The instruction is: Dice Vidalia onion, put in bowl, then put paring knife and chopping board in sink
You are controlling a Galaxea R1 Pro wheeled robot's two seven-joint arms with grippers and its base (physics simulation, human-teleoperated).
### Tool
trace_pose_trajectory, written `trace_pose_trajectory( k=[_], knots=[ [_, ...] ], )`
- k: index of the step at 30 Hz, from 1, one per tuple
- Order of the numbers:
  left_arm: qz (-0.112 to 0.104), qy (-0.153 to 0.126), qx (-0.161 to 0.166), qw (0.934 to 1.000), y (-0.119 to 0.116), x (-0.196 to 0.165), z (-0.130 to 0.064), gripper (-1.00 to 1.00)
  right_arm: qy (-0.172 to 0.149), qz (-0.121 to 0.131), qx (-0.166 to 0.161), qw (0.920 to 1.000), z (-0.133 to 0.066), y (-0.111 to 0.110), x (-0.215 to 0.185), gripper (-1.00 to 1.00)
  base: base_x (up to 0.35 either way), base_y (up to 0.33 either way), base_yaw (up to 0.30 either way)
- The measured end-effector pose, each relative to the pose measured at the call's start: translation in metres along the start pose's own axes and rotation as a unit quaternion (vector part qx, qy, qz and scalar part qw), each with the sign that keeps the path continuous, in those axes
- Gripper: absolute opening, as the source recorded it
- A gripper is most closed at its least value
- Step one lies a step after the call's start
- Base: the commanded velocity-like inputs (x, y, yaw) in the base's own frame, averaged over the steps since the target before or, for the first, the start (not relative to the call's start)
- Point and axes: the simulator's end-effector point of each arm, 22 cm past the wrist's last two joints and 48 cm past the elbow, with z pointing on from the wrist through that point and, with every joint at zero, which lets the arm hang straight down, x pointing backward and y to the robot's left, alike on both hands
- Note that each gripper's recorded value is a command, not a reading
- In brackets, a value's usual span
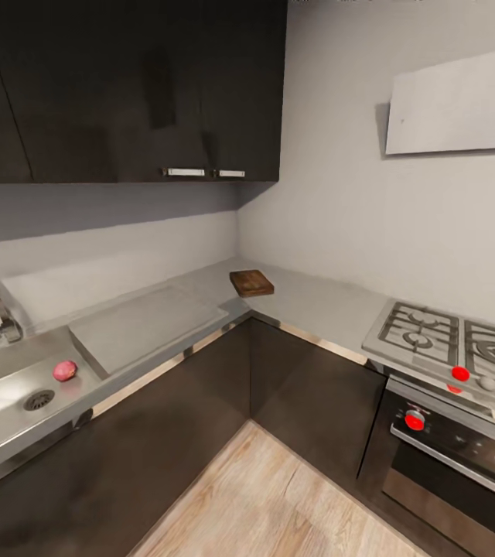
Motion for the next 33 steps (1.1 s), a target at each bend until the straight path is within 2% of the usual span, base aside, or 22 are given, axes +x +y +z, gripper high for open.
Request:
trace_pose_trajectory(
  k=[33],
  knots=[
    [0.000,0.001,0.000,1.0000,0.000,-0.018,-0.041,1.00,0.001,-0.001,-0.001,1.0000,-0.030,0.001,-0.032,1.00,0.000,0.000,0.000]
  ],
)
